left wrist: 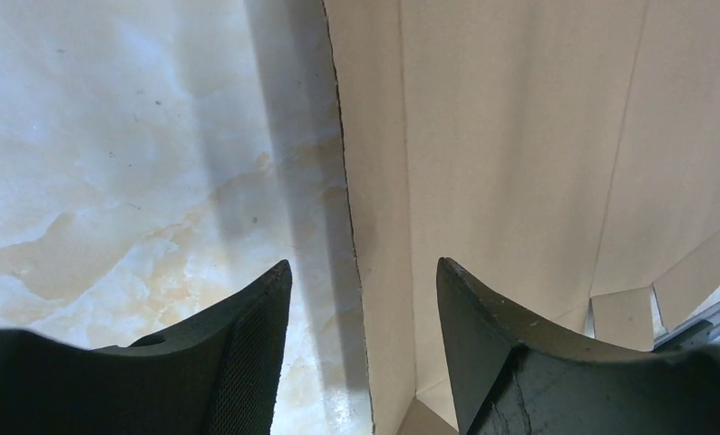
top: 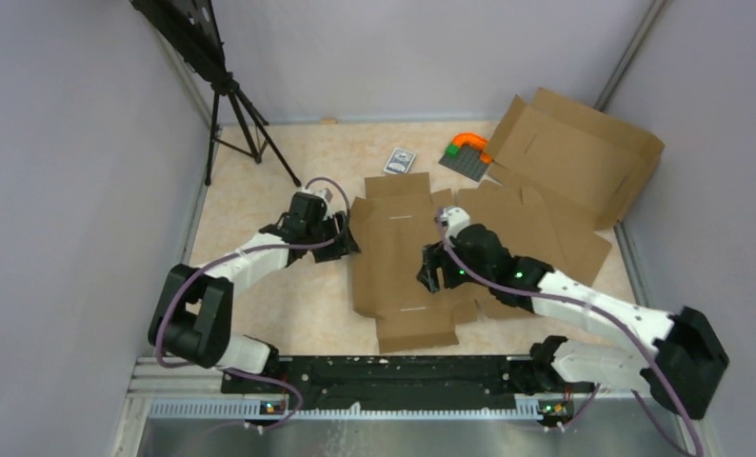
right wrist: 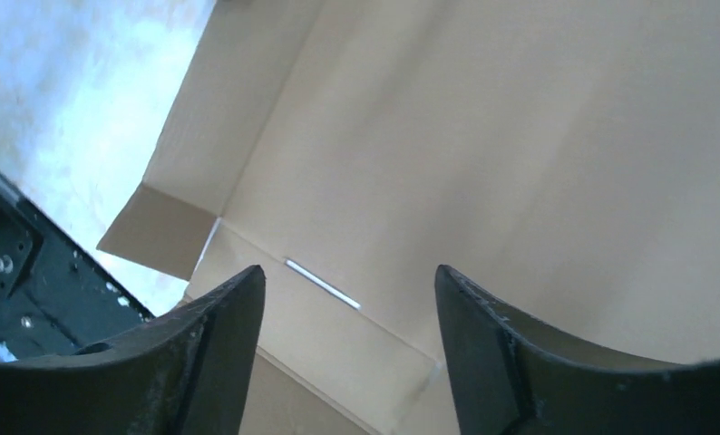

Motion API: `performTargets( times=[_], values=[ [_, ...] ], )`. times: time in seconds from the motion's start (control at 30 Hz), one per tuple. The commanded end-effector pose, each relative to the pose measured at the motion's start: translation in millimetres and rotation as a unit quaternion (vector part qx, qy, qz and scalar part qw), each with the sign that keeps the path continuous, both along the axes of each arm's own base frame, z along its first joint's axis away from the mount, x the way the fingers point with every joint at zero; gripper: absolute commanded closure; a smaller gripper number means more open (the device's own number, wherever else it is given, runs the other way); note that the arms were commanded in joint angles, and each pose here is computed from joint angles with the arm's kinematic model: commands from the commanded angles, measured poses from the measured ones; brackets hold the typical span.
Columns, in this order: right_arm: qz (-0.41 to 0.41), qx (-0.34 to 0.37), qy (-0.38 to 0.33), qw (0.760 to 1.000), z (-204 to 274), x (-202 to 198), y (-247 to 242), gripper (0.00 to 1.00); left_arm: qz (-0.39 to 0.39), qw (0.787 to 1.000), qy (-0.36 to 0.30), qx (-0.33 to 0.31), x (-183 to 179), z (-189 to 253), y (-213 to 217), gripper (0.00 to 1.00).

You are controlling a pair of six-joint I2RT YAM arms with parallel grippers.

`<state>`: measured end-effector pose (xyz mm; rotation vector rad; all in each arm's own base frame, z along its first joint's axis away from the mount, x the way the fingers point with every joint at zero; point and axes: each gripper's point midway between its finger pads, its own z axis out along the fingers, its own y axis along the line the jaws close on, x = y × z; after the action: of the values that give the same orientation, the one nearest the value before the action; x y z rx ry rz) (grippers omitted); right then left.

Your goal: Fold the paper box

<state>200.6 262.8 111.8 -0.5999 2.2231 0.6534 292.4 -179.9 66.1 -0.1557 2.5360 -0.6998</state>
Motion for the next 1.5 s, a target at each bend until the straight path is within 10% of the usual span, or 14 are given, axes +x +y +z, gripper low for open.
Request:
performTargets(
  times=[0.0, 0.17, 0.63, 0.93, 1.47],
  values=[
    [-0.112, -0.003, 0.02, 0.993, 15, -1, -58, 0.26, 0.001, 1.0, 0.012, -0.021, 2, -5, -6, 0.38],
    [-0.208, 0.022, 0.013, 0.978, 35, 1, -97, 0.07, -0.016, 0.997, 0.024, -0.064, 1, -7, -22, 0.43],
    [-0.358, 0.045, 0.259, 0.896, 7, -63, -110, 0.24, -0.029, 0.994, 0.009, -0.104, 10, 11, -36, 0.86],
    [-0.357, 0.059, 0.362, 0.859, -47, -100, -102, 0.26, -0.048, 0.991, 0.007, -0.126, 8, 16, -48, 0.87],
    [-0.421, 0.149, 0.295, 0.845, -48, -54, -95, 0.41, -0.052, 0.997, -0.001, -0.057, 11, 15, -52, 0.86]
  ],
)
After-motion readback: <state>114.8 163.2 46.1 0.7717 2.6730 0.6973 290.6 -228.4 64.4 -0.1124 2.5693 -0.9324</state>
